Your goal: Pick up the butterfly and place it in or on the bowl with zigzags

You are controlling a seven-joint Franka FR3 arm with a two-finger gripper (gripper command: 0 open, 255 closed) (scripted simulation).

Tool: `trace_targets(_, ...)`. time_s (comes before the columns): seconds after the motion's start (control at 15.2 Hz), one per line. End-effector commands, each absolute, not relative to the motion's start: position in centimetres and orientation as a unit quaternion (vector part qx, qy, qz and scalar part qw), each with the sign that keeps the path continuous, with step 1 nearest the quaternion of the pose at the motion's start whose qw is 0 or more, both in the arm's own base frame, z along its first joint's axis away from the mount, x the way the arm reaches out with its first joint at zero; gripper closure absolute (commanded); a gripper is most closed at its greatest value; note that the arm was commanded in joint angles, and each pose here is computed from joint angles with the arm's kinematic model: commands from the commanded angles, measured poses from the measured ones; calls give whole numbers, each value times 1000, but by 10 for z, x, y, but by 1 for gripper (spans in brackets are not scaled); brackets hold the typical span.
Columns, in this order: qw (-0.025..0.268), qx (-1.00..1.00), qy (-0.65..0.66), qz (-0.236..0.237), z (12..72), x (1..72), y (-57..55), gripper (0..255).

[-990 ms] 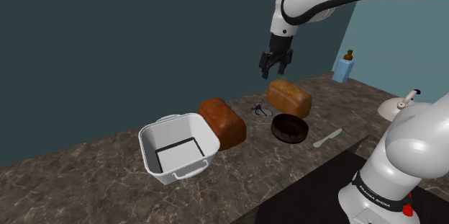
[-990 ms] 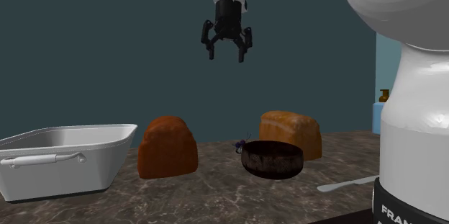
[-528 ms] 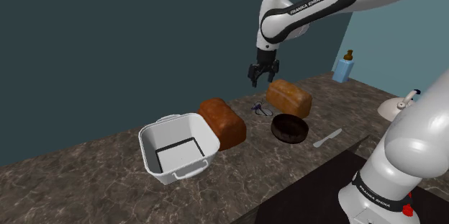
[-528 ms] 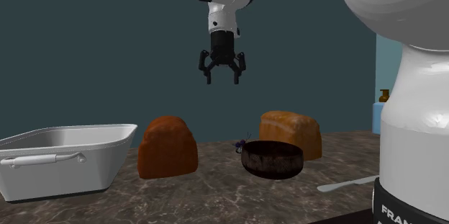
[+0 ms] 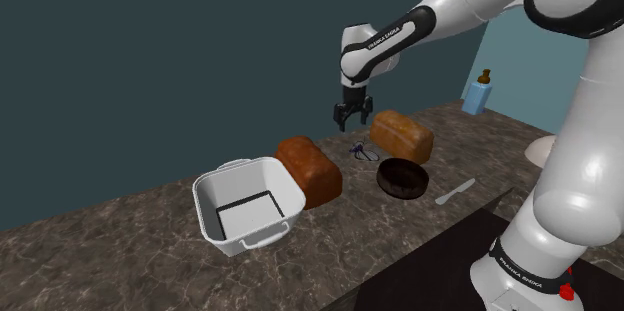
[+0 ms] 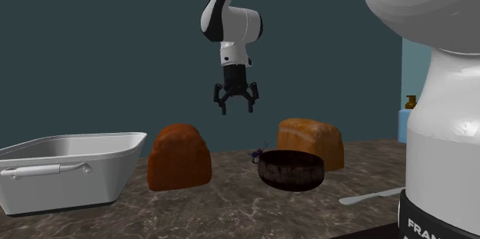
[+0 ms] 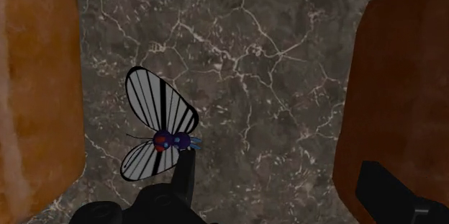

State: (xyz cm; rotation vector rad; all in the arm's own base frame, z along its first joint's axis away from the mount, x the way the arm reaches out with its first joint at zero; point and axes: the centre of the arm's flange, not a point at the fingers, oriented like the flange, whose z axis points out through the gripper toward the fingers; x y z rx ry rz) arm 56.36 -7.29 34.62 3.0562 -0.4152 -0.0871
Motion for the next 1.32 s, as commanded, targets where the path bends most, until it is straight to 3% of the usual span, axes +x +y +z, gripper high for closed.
trace_targets(0.0, 34, 989, -140, -34, 325, 582, -81, 0)
trace_targets(0.4, 49, 985, -155, -50, 267, 627, -104, 0)
trace_targets(0.86, 49, 985, -155, -50, 231, 623, -107, 0)
trace_targets(1.25, 49, 985, -155, -50, 228, 622, -108, 0)
